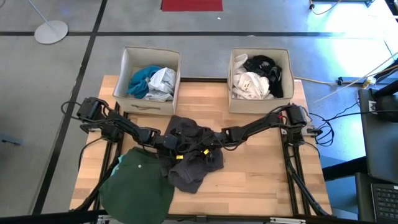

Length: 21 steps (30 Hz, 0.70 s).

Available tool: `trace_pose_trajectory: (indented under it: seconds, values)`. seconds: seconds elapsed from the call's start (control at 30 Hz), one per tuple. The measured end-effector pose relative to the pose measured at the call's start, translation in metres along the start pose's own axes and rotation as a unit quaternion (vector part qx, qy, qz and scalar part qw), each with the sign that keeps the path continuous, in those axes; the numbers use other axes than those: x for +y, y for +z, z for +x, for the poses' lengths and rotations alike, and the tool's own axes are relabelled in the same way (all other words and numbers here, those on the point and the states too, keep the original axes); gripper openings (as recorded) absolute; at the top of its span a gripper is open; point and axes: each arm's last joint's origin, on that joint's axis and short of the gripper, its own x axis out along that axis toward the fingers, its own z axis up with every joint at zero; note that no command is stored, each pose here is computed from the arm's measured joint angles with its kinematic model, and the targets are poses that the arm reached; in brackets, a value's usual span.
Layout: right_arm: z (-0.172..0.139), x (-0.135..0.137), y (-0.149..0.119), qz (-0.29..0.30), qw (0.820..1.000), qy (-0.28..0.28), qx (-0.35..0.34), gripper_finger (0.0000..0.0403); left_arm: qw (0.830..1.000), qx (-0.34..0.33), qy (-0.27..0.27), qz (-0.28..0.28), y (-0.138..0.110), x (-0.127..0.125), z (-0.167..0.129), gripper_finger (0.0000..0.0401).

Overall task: Sort clothes
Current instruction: Put the gray shorts into the left laundry bin

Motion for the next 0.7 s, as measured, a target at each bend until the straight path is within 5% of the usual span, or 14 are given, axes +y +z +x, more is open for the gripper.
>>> trace_pose_trajectory:
  seconds: [0.37, 0.7]
  values:
    - [0.000, -0.002, -0.005, 0.009, 0.999, 0.023, 0.026, 0.0093, 1.000, -0.001, -0.001, -0.007, 0.002, 0.000, -0.003, 0.0162]
    - [0.001, -0.003, -0.005, 0.000, 1.000, 0.019, 0.020, 0.0081, 0.999, 0.042, 0.008, -0.028, 0.027, -0.001, -0.047, 0.0162]
